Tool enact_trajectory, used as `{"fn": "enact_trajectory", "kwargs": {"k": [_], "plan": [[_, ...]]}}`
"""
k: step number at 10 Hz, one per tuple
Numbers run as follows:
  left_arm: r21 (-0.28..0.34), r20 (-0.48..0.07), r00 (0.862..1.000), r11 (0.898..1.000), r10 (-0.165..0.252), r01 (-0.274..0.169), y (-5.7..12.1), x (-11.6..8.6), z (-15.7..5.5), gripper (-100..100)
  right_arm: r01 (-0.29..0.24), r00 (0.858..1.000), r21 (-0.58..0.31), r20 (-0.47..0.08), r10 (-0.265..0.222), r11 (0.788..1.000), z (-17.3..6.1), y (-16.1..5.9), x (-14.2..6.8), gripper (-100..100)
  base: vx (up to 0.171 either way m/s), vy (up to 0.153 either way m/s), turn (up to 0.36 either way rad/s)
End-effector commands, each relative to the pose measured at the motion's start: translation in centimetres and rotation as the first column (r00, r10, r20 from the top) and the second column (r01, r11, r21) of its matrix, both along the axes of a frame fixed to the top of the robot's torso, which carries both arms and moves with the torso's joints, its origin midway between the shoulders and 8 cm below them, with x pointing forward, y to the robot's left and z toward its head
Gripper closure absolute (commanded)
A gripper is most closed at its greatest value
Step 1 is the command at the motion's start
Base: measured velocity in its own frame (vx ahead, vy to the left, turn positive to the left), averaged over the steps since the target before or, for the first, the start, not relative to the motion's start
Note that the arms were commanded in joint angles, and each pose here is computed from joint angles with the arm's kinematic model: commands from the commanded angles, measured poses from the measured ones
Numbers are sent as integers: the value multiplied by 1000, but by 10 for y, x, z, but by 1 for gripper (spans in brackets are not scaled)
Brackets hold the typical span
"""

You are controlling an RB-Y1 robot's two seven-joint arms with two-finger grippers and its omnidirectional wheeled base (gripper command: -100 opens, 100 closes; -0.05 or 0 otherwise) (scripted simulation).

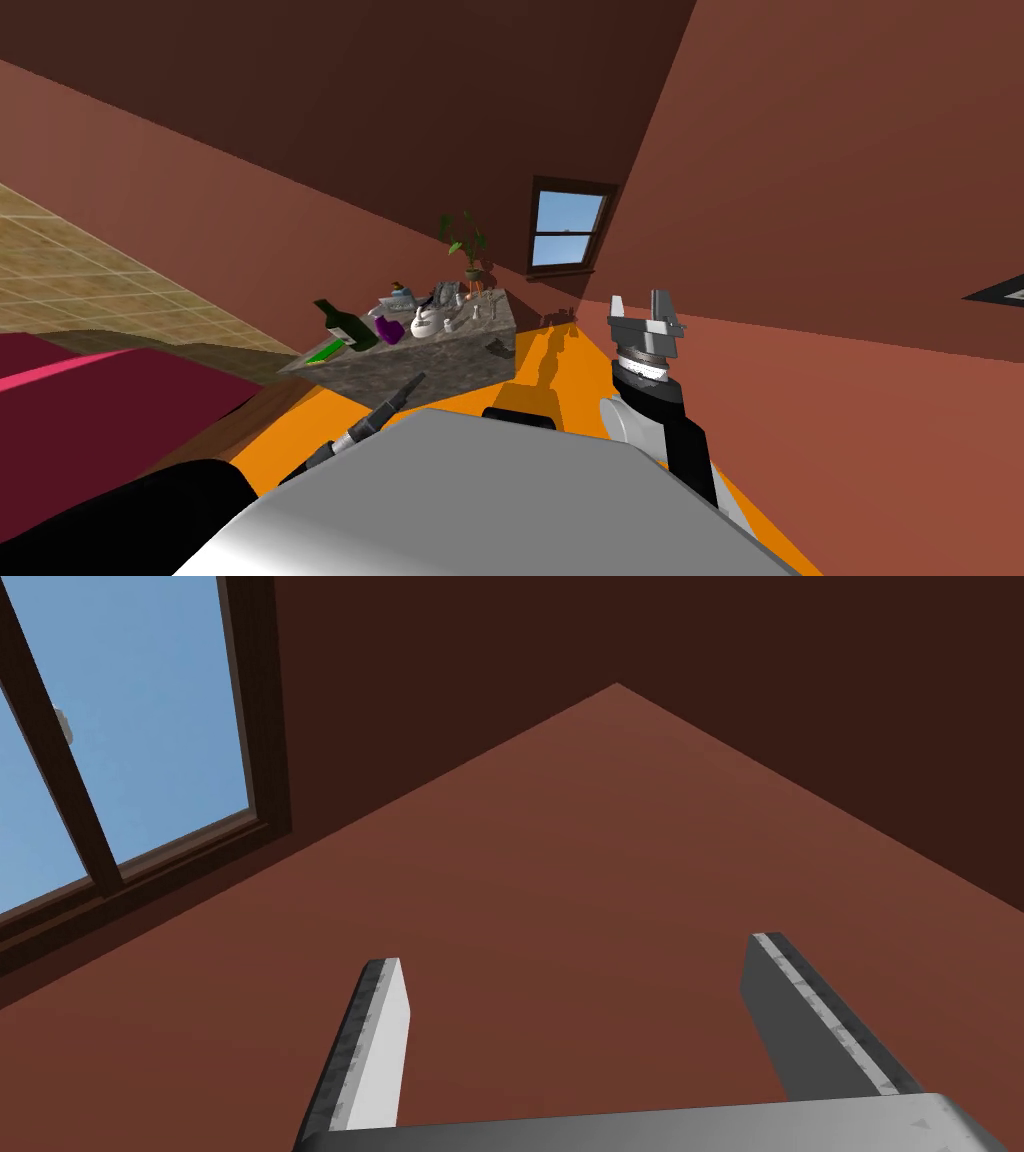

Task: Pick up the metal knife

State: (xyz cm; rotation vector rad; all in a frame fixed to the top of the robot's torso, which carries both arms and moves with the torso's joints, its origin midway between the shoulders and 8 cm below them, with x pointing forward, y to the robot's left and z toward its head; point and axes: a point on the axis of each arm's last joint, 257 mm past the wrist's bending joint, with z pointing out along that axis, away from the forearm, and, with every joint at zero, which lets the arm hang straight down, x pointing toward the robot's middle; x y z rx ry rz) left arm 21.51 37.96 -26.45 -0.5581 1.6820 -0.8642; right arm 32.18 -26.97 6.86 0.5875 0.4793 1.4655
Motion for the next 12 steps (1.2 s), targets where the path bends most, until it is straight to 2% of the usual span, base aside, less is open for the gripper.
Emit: {"fn": "enact_trajectory", "kwargs": {"k": [1, 2, 3, 5, 6, 7, 8, 9, 10, 11, 12], "plan": [[23, -101, 995, 1000, -7, 9, 16, -29, -22, -100, 0, 1000, 0, 0, 0, 1000, 0, 0, 0, 0, 36, -138, -68], [26, -161, 987, 1000, -12, 16, 24, -49, -33, -100, 0, 1000, 0, 0, 0, 1000, 0, 0, 0, 0, 61, -189, -114], [40, -185, 983, 999, -12, 20, 30, -54, -38, -100, 0, 1000, 0, 0, 0, 1000, 0, 0, 0, 0, 58, -147, -18], [48, -328, 944, 998, -15, 32, 52, -102, -60, -100, 0, 1000, 0, 0, 0, 1000, 0, 0, 0, 0, 64, -167, -110], [61, -344, 939, 997, -17, 41, 58, -105, -62, -100, 0, 1000, 0, 0, 0, 1000, 0, 0, 0, 0, 62, -135, -53], [58, -407, 913, 997, -20, 48, 67, -127, -69, -100, 0, 1000, 0, 0, 0, 1000, 0, 0, 0, 0, 65, -149, -128], [67, -419, 908, 996, -18, 51, 72, -130, -71, -100, 0, 1000, 0, 0, 0, 1000, 0, 0, 0, 0, 69, -108, -40], [66, -483, 875, 996, -17, 56, 82, -153, -76, -100, 0, 1000, 0, 0, 0, 1000, 0, 0, 0, 0, 91, -103, -127], [72, -491, 871, 996, -17, 60, 86, -155, -77, -100, 0, 1000, 0, 0, 0, 1000, 0, 0, 0, 0, 63, -82, -57], [72, -552, 833, 995, -18, 69, 96, -177, -80, -100, 0, 1000, 0, 0, 0, 1000, 0, 0, 0, 0, 68, -126, -145], [75, -557, 830, 995, -14, 68, 99, -178, -81, -100, 0, 1000, 0, 0, 0, 1000, 0, 0, 0, 0, 72, -98, -64]]}}
